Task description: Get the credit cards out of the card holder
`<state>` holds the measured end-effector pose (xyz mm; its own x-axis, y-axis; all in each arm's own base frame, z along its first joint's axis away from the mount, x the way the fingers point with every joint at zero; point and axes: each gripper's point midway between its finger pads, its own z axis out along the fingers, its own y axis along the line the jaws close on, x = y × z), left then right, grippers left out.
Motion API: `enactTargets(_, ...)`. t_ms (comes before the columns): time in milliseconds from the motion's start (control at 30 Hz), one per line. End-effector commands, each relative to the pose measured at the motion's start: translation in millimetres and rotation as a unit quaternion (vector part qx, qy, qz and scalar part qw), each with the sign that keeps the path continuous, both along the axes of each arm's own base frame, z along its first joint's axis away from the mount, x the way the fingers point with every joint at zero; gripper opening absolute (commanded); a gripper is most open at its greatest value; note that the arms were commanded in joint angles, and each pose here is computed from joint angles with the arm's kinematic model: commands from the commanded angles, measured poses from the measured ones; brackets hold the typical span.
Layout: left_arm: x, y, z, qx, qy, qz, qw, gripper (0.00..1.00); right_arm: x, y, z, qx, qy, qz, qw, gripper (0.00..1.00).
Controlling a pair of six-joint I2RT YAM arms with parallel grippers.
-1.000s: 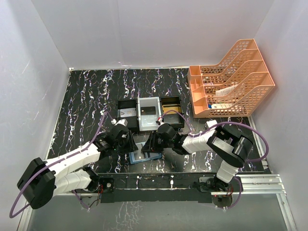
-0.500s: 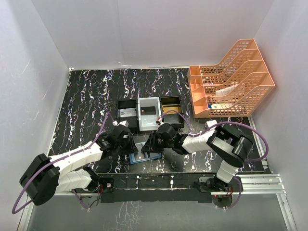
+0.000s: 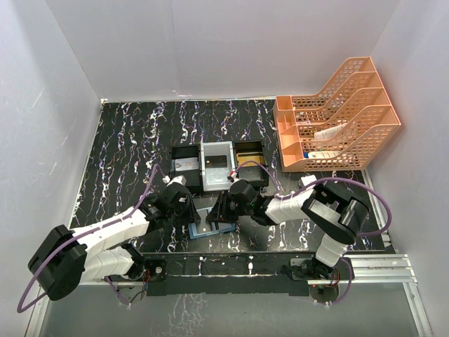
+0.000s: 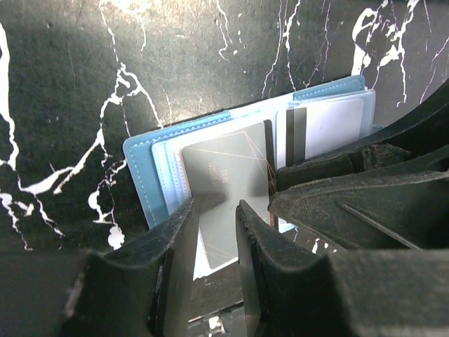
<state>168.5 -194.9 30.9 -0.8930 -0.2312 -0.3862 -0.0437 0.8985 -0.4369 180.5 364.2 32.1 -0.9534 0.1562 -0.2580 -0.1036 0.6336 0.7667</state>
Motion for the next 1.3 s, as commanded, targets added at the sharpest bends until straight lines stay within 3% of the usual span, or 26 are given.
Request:
enactTargets(0, -6.8, -1.4, -12.7, -0.001, 0.007, -0.023, 1.000, 0.25, 5.2, -4.8, -6.5, -0.023, -0.010, -0.010, 1.000, 0.28)
enactTargets(267, -15.4, 4.3, -22.9, -0.002, 0.018, -0.018, 1.000, 0.21, -1.0, 4.4, 12.2, 0.026, -0.023, 0.015, 0.999, 0.23)
enactTargets(433, -15.9, 6.5, -23.2, 0.002, 0.018, -0.016, 1.000, 0.21, 0.5, 4.4, 18.4, 0.040, -0.026, 0.013, 0.999, 0.00)
enactTargets(767, -13.8, 13.4, -22.7, 0.024, 0.014, -0.015, 1.000, 0.21, 2.4, -11.9, 26.9, 0.063, -0.021, 0.008, 0.998, 0.00)
enactTargets(1100, -9.6, 14.8, -17.5, 0.031, 0.005, -0.013, 0.999, 0.22, 6.2, -30.8, 12.7, 0.011, -0.016, -0.004, 1.000, 0.00)
enactTargets(1267, 4.1, 12.2, 7.3, 0.030, -0.024, -0.003, 0.999, 0.34, 8.1, -34.6, 12.3, 0.015, -0.013, -0.015, 1.000, 0.00)
